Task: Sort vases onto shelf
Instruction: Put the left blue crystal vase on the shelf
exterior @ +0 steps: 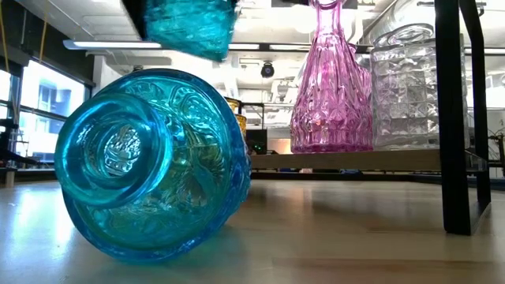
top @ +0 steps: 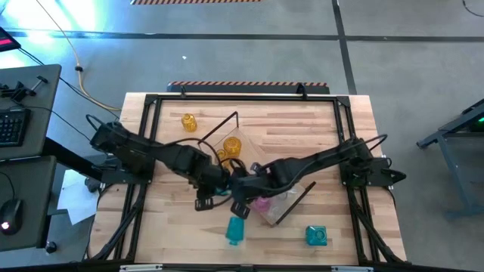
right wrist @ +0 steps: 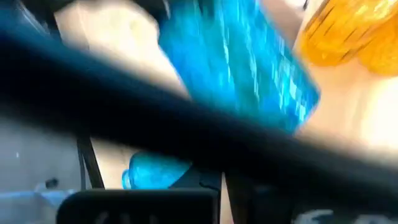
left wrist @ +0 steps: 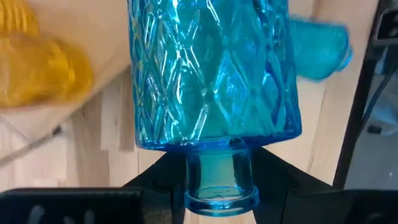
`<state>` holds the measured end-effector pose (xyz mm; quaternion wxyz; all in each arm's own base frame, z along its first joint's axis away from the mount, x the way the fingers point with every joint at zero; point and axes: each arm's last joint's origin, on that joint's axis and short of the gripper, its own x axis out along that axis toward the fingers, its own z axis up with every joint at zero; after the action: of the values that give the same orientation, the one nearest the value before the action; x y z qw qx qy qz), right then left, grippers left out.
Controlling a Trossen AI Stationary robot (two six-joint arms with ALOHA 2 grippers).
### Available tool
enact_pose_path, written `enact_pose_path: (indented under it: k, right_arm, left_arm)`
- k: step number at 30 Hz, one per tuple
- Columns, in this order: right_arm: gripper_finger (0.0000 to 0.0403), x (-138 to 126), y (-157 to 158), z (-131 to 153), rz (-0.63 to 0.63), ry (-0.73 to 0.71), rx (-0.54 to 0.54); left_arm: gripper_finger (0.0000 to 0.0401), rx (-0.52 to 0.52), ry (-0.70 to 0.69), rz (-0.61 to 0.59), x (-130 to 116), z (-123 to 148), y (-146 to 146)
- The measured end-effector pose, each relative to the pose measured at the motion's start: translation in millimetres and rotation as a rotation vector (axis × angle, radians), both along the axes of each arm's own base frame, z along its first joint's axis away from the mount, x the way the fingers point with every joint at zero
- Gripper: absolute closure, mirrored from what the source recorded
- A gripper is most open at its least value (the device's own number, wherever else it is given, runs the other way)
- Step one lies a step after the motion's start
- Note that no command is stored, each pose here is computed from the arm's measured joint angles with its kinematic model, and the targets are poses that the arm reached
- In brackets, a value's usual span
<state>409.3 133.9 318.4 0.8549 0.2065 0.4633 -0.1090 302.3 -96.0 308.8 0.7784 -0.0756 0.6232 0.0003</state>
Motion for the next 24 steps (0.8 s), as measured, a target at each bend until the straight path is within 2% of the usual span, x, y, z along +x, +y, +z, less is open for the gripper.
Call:
enact_pose_path:
  k: [3,10,15,18,24]
  right_arm:
    - [0.0403,6,3,-12,0.013,0.031,-0.004]
    - [0.0403,7,4,-14,0.022,0.031,0.016]
    - [0.0403,5,1,-16,0.017,0.070,0.024]
    - [0.0403,4,-3,-17,0.007,0.096,0.017]
    - [0.0403,4,-7,-18,-0.002,0.106,0.005]
  left_arm:
    - [0.0290,-0.003,0.011,0.016,-2,0,-4]
    - [0.0290,-0.021,0.018,0.040,-4,-2,-13]
    - [0.0290,-0.060,0.063,0.046,-6,-24,-14]
    - [0.0290,-0.083,0.038,0.062,-2,-35,-14]
    - [0.0290,-0.093,0.000,0.098,5,-37,-5]
